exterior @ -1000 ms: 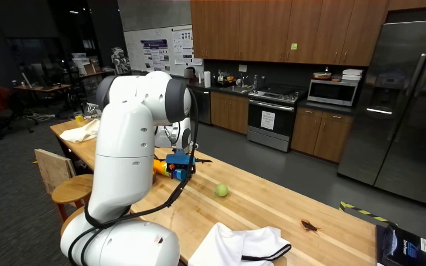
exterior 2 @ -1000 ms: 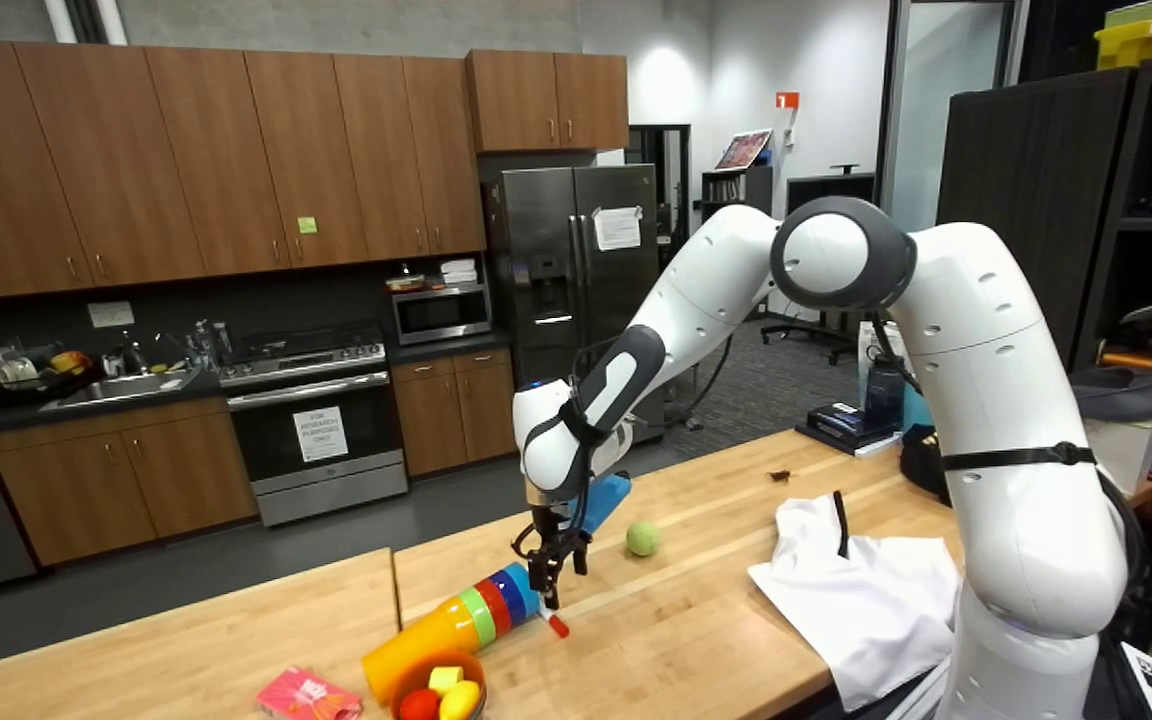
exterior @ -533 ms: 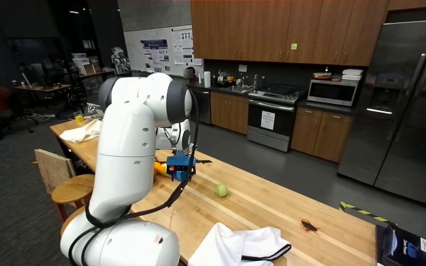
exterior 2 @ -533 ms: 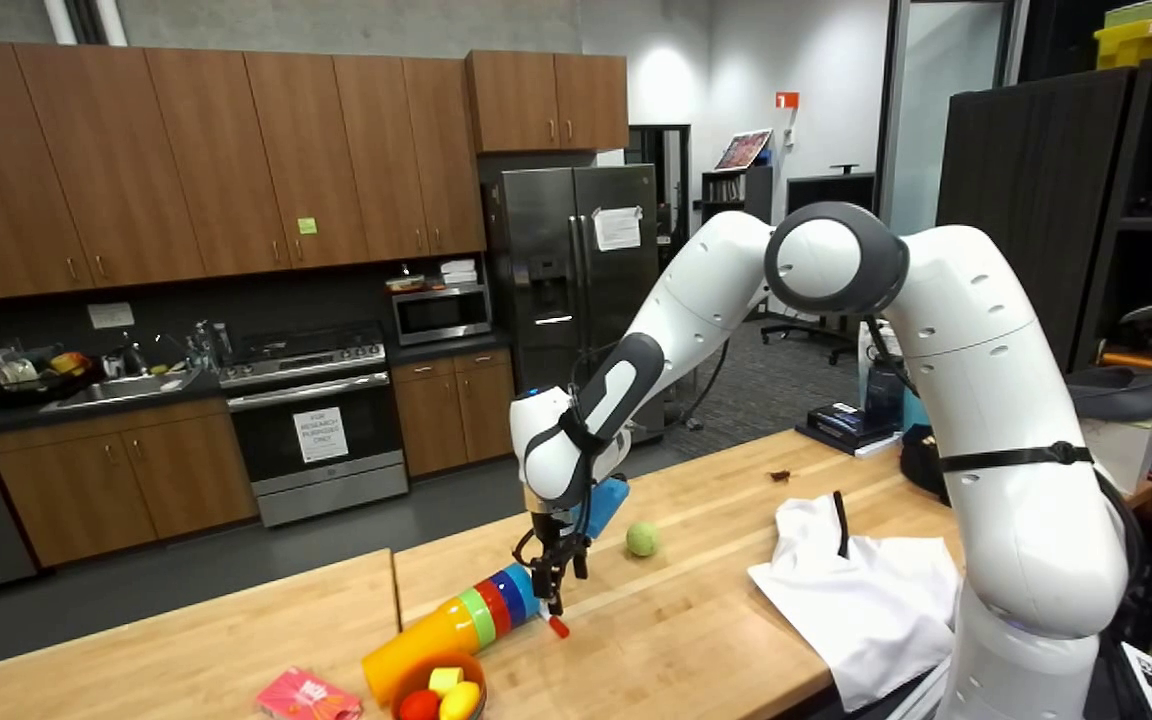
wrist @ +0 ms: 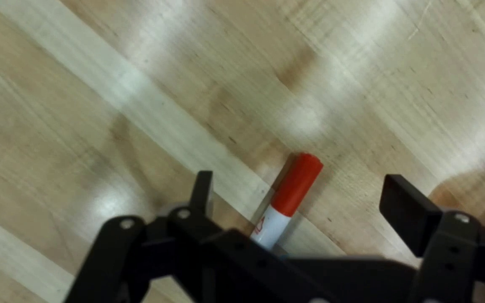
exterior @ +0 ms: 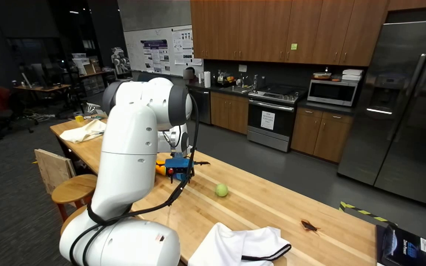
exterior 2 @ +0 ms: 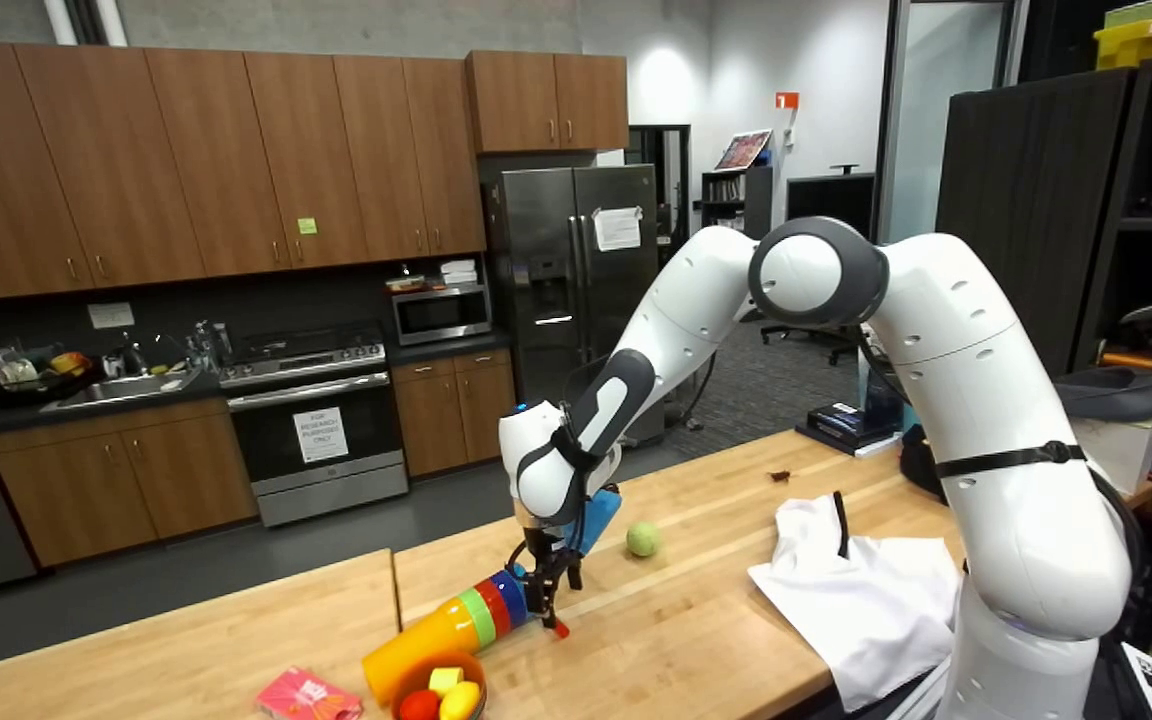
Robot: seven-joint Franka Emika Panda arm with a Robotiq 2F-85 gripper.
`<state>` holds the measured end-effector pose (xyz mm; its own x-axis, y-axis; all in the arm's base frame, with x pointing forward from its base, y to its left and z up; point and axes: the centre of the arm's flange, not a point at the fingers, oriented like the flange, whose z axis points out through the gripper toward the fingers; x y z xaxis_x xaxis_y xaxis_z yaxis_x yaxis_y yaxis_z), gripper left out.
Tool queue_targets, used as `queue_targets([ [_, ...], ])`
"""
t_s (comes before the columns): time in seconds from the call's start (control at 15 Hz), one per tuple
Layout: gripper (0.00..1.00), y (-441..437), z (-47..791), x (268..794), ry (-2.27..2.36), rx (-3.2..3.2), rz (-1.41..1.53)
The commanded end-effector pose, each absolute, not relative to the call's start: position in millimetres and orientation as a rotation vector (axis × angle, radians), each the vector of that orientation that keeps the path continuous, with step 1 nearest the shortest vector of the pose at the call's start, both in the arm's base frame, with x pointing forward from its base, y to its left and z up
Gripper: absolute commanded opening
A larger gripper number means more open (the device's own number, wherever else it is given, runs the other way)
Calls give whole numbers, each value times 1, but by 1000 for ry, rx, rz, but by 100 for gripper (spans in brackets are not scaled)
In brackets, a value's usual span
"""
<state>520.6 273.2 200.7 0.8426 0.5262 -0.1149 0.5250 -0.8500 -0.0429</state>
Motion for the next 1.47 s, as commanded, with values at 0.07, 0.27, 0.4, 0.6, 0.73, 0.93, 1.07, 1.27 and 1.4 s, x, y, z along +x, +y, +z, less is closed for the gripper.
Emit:
queue_targets([
  [0.07,100,288,199,526,-758,-3068,123],
  [0.27,100,291,195,523,-705,-3100,118],
  [0.4,100,291,190,522,-676,-3120,124],
  [0.6,100,290,179,522,-640,-3139,151],
  [0.73,100,292,173,522,-631,-3140,162],
  [0.93,100,297,168,529,-641,-3141,155],
  [1.07,100,301,167,532,-645,-3139,146],
  [1.27,100,307,164,540,-640,-3135,140],
  [1.4,100,310,163,543,-635,-3134,144],
])
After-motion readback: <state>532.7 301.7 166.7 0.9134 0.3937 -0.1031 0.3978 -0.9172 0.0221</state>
